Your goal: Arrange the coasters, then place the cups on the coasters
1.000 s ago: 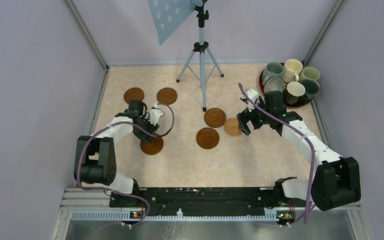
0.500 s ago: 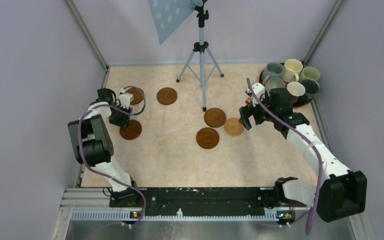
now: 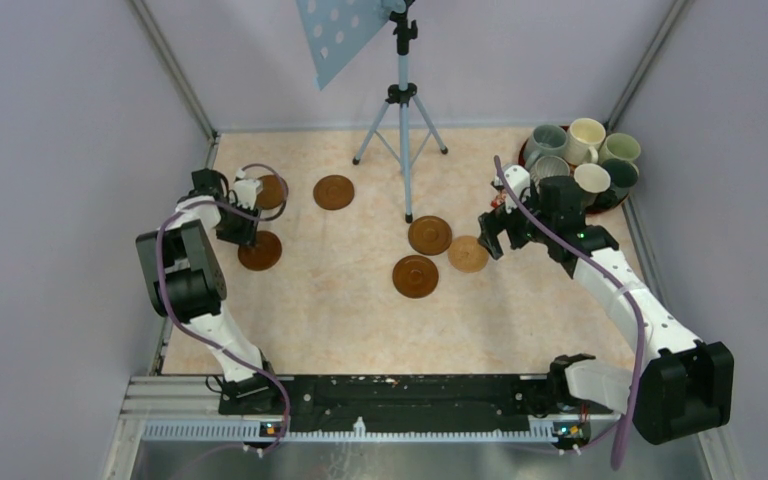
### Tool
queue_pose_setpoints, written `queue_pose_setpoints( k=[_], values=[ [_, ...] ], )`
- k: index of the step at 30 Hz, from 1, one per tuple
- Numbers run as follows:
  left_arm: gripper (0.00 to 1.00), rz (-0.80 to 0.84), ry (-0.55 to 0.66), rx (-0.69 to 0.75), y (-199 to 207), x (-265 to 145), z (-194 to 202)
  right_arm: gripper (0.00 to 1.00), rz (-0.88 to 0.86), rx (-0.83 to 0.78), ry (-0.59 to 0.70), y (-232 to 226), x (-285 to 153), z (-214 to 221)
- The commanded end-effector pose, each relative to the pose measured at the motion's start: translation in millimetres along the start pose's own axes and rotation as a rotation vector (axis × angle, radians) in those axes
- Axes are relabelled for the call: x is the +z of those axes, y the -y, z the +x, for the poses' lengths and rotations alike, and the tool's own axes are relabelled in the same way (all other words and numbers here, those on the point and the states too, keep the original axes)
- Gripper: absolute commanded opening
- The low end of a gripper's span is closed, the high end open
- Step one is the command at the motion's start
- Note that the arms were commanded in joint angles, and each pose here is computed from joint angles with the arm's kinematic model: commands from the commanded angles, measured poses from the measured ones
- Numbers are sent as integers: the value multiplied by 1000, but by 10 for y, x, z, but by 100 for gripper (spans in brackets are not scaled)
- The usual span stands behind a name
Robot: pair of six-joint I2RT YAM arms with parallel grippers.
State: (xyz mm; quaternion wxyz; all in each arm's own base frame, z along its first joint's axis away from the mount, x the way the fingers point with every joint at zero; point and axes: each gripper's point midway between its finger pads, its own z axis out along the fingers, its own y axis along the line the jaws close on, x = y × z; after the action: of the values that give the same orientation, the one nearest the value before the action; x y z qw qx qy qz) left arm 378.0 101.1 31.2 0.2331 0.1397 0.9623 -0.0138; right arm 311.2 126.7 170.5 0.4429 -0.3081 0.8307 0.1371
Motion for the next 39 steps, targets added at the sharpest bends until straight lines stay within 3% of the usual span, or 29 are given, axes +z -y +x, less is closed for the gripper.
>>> queue_pose_setpoints(
  k=[1, 6, 13, 17, 25, 30, 39],
  values=[
    [52, -17, 49, -10, -107, -26, -184, 99, 19, -12, 42, 36, -25, -114],
    [64, -38, 98, 4, -156, -256, -389, 99, 19, -11, 39, 38, -25, -105],
    [72, 16, 261, 102, 26, -939, -836, 99, 17, -13, 42, 31, -25, -110],
    [80, 169, 331, 212, 582, -1183, -913, 99, 17, -10, 42, 34, -21, -108],
    [94, 344, 380, 548, 2121, -1317, -898, 99, 22, -8, 29, 47, 5, -64],
    [95, 424, 328, 666, 2819, -1172, -798, 99, 27, -11, 25, 55, 14, -49],
    [98, 429, 263, 869, 3723, -729, -642, 99, 47, -17, 20, 93, 16, -30]
  ],
)
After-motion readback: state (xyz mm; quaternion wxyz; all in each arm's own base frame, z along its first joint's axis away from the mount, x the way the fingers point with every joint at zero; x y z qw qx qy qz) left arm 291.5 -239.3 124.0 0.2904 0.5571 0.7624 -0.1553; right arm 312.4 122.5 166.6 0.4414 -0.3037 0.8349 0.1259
